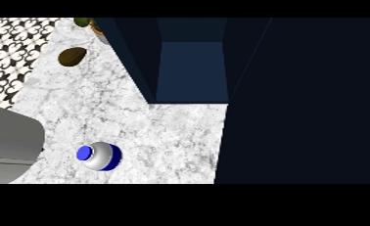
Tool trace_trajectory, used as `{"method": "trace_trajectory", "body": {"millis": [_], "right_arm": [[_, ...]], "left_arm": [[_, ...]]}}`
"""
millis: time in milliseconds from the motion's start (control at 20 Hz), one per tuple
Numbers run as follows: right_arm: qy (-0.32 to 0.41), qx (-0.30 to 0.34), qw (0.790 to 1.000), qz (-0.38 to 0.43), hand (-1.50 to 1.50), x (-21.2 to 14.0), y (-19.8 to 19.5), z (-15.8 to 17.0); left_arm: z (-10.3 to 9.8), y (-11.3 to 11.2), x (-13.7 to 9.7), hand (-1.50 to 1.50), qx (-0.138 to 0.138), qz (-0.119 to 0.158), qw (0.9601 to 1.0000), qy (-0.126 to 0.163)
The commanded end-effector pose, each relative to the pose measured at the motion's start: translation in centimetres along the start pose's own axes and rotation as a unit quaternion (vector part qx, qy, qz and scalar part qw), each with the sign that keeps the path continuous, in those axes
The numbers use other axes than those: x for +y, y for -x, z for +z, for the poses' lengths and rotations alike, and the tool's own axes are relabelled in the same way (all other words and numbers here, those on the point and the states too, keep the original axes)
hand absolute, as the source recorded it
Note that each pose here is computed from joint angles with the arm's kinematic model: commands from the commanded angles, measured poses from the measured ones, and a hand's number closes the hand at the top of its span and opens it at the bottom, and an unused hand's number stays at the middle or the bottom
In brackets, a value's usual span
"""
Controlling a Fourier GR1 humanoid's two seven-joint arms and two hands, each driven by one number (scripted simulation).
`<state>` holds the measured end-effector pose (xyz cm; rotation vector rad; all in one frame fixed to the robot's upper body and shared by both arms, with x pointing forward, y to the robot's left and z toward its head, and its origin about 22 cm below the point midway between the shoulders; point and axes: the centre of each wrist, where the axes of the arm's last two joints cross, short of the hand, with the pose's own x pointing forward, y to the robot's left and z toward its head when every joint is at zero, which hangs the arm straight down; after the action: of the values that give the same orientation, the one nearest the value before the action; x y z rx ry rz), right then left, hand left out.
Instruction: Pick up the bottled water, place it into the cabinet and close the cabinet
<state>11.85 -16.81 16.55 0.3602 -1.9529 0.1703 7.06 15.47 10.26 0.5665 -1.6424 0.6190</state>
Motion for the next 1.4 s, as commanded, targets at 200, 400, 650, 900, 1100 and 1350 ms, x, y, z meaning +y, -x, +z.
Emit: {"method": "trace_trajectory", "body": {"millis": [200, 400, 650, 900, 1100, 1350], "right_arm": [[0.010, -0.011, 0.999, 0.046, -1.50, 0.6, -1.4, 1.2], [0.013, -0.021, 0.999, 0.038, -1.50, 1.6, -2.3, 1.6], [0.013, -0.013, 0.999, 0.051, -1.50, 0.5, -2.7, 1.3], [0.010, -0.013, 0.999, 0.047, -1.50, 1.3, -3.3, 1.9], [0.006, -0.015, 0.999, 0.047, -1.50, 0.9, -2.4, 1.7], [0.018, -0.012, 0.999, 0.045, -1.50, 1.5, -2.7, 2.1]], "left_arm": [[-0.9, -2.7, 1.3, -1.50, -0.046, 0.007, 0.9984, -0.032], [-0.2, -1.2, 0.7, -1.50, -0.038, -0.014, 0.9988, -0.029], [-3.1, -0.1, 0.5, -1.50, -0.032, -0.017, 0.9987, -0.037], [-4.4, 2.4, -0.6, -1.50, -0.025, -0.026, 0.9982, -0.049], [-5.5, 3.9, -0.9, -1.50, -0.015, -0.041, 0.9973, -0.060], [-6.1, 6.2, -0.6, -1.50, 0.003, -0.051, 0.9970, -0.058]]}}
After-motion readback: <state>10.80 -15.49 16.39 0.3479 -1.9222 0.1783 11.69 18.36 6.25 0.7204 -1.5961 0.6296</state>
